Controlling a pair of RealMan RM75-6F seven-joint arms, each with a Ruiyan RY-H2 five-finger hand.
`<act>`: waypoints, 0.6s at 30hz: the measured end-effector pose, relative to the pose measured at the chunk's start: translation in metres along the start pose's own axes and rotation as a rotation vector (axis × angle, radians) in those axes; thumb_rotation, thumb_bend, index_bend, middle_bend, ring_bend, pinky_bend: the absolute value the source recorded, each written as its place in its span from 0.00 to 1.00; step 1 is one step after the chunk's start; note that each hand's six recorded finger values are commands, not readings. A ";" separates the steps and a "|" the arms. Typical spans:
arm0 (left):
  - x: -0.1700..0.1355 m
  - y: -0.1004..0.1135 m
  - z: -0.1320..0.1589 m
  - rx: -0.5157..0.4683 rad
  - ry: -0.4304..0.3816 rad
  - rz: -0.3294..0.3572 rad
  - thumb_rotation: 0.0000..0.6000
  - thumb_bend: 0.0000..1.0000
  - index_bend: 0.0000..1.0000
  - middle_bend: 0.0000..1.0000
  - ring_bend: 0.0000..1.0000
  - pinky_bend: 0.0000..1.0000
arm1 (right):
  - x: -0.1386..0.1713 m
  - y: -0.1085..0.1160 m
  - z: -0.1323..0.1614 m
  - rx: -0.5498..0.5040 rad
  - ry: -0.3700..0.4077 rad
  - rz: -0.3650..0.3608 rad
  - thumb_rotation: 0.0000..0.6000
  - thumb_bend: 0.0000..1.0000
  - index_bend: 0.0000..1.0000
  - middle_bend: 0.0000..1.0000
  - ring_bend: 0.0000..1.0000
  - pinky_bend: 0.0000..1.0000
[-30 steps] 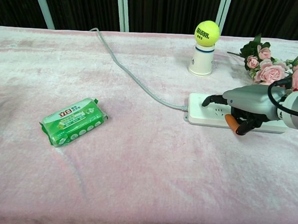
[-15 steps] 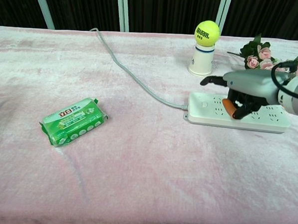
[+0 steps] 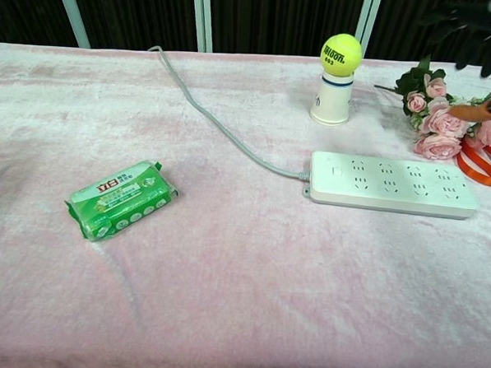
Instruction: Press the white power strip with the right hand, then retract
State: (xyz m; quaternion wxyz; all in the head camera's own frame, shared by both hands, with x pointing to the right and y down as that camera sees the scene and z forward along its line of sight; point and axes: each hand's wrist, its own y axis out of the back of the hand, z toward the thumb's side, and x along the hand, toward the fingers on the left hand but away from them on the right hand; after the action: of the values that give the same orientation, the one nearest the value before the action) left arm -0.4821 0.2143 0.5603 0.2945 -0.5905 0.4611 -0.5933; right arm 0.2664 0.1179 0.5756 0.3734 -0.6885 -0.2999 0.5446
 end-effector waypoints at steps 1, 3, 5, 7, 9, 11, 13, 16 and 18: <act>0.000 0.000 0.000 -0.002 0.000 0.002 1.00 0.37 0.26 0.10 0.04 0.11 | 0.009 0.002 -0.007 0.011 -0.008 -0.014 1.00 0.17 0.00 0.07 0.22 0.25; 0.000 0.000 0.001 -0.004 -0.001 0.005 1.00 0.37 0.26 0.10 0.04 0.11 | 0.033 0.004 -0.025 0.030 -0.028 -0.046 1.00 0.17 0.00 0.07 0.22 0.25; -0.001 0.001 0.002 -0.006 -0.003 0.009 1.00 0.37 0.26 0.10 0.04 0.11 | 0.055 0.004 -0.041 0.036 -0.052 -0.076 1.00 0.17 0.00 0.07 0.22 0.25; -0.001 0.001 0.003 -0.008 -0.006 0.013 1.00 0.37 0.26 0.10 0.04 0.11 | 0.082 0.002 -0.062 0.032 -0.092 -0.112 1.00 0.17 0.00 0.07 0.22 0.25; -0.002 0.000 0.003 -0.007 -0.007 0.015 1.00 0.37 0.26 0.10 0.04 0.11 | 0.103 -0.001 -0.082 0.021 -0.131 -0.146 1.00 0.17 0.00 0.07 0.22 0.24; -0.003 -0.001 0.004 -0.005 -0.008 0.015 1.00 0.37 0.26 0.10 0.04 0.11 | 0.116 -0.006 -0.097 0.018 -0.149 -0.163 1.00 0.17 0.00 0.07 0.22 0.24; -0.003 -0.001 0.004 -0.002 -0.008 0.015 1.00 0.37 0.26 0.10 0.04 0.11 | 0.128 -0.011 -0.111 0.027 -0.163 -0.178 1.00 0.17 0.00 0.07 0.22 0.24; -0.004 -0.001 0.004 0.001 -0.007 0.017 1.00 0.37 0.26 0.10 0.04 0.11 | 0.140 -0.020 -0.130 0.047 -0.186 -0.198 1.00 0.18 0.00 0.07 0.22 0.24; -0.004 -0.001 0.003 0.002 -0.007 0.018 1.00 0.37 0.26 0.10 0.04 0.11 | 0.146 -0.028 -0.142 0.049 -0.201 -0.203 1.00 0.18 0.00 0.07 0.22 0.24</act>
State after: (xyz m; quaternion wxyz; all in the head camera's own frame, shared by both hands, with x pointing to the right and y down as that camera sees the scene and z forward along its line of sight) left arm -0.4780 0.2177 0.5594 0.3019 -0.5882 0.4646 -0.5891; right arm 0.4375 0.2259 0.5403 0.4115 -0.5874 -0.3905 0.5772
